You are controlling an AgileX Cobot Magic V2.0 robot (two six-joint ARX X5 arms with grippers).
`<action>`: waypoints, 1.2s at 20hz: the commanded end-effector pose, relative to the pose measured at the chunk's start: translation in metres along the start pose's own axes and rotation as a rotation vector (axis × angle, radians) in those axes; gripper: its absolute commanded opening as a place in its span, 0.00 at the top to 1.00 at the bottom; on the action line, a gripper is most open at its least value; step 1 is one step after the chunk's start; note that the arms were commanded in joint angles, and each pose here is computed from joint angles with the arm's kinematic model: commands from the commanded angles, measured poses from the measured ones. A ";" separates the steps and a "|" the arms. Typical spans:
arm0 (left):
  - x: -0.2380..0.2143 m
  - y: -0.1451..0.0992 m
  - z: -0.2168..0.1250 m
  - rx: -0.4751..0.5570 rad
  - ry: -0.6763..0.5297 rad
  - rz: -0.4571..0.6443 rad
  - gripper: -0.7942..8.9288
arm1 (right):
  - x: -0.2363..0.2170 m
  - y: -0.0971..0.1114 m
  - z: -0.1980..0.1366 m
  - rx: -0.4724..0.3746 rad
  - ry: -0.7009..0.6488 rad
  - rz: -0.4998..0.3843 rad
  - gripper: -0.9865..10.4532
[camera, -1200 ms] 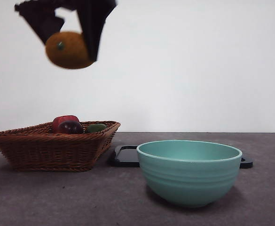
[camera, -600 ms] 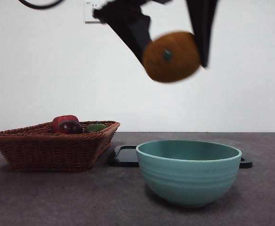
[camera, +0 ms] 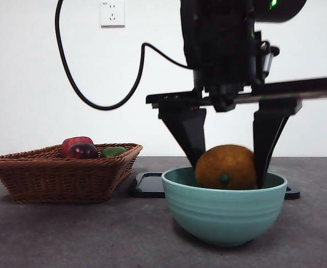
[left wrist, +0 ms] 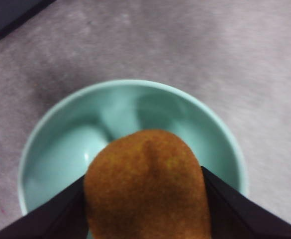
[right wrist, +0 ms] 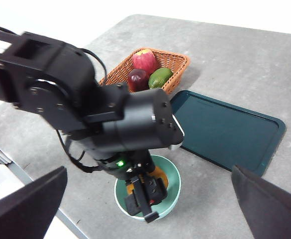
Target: Pick up the wifruite, put it on the bowl, pick up the plate, put it on desk
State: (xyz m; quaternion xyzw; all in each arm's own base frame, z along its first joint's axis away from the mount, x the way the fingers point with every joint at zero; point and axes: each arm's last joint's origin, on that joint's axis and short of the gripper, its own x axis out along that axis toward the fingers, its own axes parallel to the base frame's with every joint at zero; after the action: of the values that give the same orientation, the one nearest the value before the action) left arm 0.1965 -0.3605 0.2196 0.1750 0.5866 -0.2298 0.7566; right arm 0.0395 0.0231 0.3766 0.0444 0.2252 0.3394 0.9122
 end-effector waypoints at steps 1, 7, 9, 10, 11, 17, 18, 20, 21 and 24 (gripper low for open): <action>0.014 -0.006 0.002 0.007 0.017 0.016 0.67 | -0.003 0.002 0.003 -0.001 -0.017 0.007 0.40; 0.024 0.000 0.005 -0.005 0.033 0.029 0.67 | -0.003 0.002 0.004 -0.002 -0.018 0.007 0.40; 0.025 0.002 0.007 -0.010 0.031 0.030 0.67 | -0.003 0.002 0.004 -0.002 -0.018 0.007 0.40; 0.025 0.003 0.007 -0.013 0.029 0.029 0.67 | -0.003 0.002 0.004 -0.002 -0.018 0.007 0.40; 0.025 0.003 0.007 -0.014 0.029 0.029 0.67 | -0.003 0.002 0.004 -0.002 -0.018 0.007 0.40; 0.027 0.003 0.009 0.002 0.023 0.022 0.67 | -0.003 0.002 0.004 -0.002 -0.018 0.007 0.40; 0.028 0.003 0.009 0.003 0.025 0.023 0.67 | -0.003 0.002 0.004 -0.002 -0.018 0.007 0.40; 0.032 0.002 0.008 0.009 0.035 0.028 0.67 | -0.003 0.002 0.004 -0.002 -0.018 0.007 0.40; 0.035 0.002 0.008 0.010 0.041 0.030 0.67 | -0.003 0.002 0.004 -0.002 -0.018 0.007 0.40; 0.041 0.001 0.008 0.016 0.050 0.035 0.67 | -0.003 0.002 0.004 -0.002 -0.018 0.007 0.40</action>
State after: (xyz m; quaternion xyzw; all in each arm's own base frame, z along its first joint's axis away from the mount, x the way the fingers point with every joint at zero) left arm 0.2132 -0.3633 0.1884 0.1885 0.6012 -0.2121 0.7470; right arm 0.0395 0.0231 0.3766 0.0455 0.2256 0.3392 0.9121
